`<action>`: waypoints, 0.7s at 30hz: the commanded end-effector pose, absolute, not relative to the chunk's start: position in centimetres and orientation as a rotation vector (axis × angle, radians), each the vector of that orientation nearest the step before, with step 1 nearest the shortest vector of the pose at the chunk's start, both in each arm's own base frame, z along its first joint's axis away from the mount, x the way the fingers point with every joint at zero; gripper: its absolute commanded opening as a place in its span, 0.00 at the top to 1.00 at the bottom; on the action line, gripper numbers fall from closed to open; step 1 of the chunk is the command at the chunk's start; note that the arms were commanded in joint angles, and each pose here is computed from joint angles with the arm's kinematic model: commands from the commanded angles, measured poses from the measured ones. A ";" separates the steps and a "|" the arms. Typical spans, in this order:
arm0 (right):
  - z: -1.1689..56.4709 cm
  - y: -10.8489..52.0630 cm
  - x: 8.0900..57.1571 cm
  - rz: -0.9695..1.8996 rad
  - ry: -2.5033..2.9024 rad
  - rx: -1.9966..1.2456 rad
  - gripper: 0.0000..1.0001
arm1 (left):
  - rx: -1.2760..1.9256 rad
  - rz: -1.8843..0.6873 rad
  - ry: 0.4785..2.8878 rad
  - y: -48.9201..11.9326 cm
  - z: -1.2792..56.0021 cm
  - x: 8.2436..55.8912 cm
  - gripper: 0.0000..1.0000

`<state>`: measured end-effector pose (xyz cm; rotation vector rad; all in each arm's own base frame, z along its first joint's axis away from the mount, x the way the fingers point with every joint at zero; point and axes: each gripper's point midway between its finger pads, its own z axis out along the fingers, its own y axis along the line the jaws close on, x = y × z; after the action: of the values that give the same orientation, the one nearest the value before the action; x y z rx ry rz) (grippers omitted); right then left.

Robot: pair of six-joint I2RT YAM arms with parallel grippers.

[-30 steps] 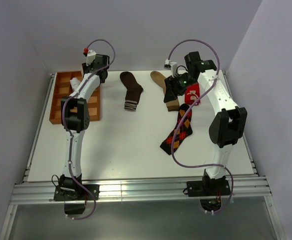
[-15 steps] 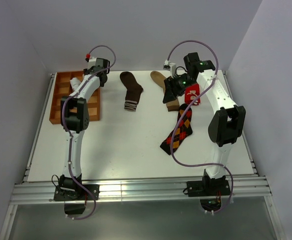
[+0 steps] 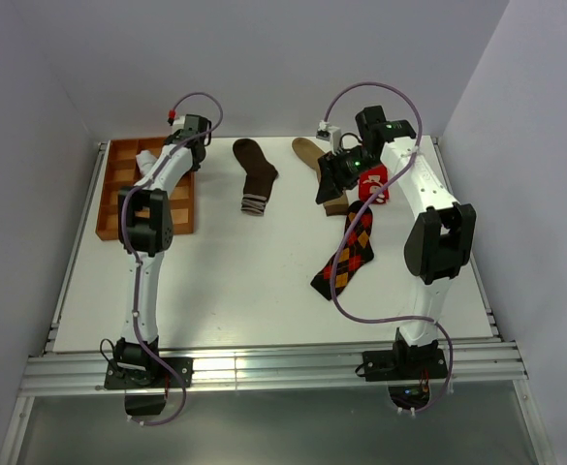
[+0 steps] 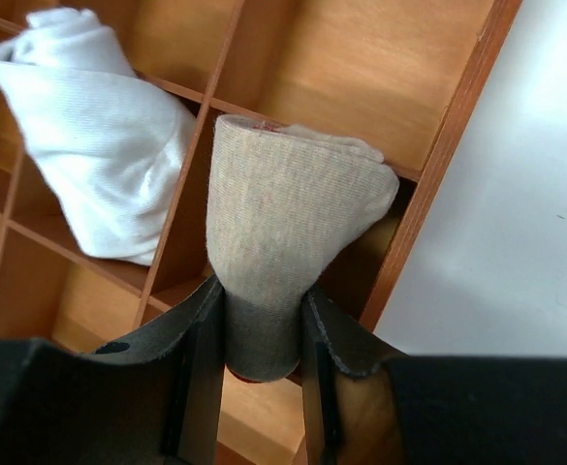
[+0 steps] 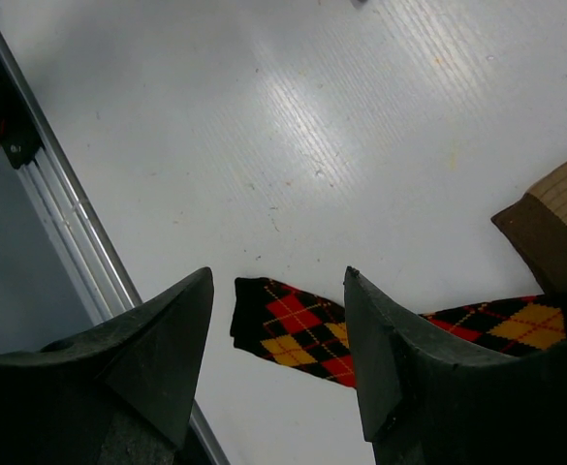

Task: Roll the socks
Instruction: Place the sock in the storage box.

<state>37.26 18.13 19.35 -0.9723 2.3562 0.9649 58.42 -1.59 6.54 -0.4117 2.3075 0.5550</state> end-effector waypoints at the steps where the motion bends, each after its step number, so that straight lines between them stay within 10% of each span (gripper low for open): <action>1: 19.4 18.1 37.5 0.972 2.324 -0.980 0.37 | -0.441 0.438 2.390 -2.1 5.3 58.2 1.00; 21: 18.5 18.3 37.3 0.997 2.346 -0.979 0.37 | -0.585 0.342 2.538 -0.4 0.2 56.3 0.95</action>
<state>36.93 18.18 18.41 -0.9671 2.3771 0.9886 58.92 -0.85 4.41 -0.5333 2.3990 0.3400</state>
